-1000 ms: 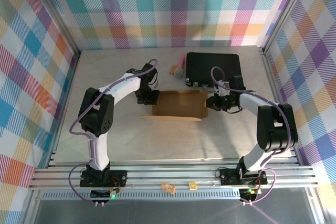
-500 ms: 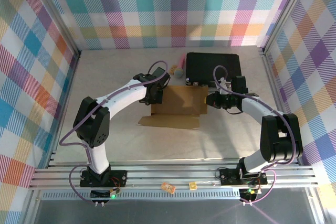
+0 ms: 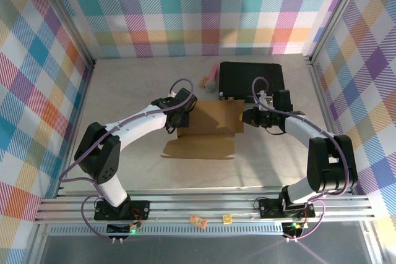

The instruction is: Fold the paper box

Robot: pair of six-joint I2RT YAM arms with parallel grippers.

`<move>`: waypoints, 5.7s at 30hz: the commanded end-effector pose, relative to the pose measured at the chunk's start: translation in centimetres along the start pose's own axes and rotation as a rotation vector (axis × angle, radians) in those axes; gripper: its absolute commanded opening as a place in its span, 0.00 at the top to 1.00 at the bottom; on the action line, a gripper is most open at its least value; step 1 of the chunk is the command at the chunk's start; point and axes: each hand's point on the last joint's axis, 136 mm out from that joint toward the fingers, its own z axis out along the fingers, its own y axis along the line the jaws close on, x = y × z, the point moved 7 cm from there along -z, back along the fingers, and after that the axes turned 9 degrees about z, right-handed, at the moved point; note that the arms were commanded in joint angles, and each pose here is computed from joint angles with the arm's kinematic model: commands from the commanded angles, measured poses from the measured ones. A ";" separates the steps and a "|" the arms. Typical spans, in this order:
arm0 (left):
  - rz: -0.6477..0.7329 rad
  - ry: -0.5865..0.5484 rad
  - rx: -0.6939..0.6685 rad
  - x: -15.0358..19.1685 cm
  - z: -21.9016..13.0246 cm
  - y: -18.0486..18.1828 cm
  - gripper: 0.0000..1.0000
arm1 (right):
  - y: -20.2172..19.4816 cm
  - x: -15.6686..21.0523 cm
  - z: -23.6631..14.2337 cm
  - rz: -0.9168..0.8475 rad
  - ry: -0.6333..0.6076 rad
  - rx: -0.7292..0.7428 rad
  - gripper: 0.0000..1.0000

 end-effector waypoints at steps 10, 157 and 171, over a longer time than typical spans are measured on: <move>-0.007 0.064 0.125 1.0 2.3 -0.9 0.78 | 1.3 -0.8 -0.5 -0.042 -0.020 -0.064 1.00; 0.049 -0.331 0.091 -1.0 -1.9 -1.3 1.00 | 12.7 -4.7 10.7 1.249 -0.367 -0.019 0.66; 0.032 -0.315 -0.034 -0.8 -2.1 -0.3 1.00 | 14.2 -1.7 4.7 1.303 -0.595 0.060 0.42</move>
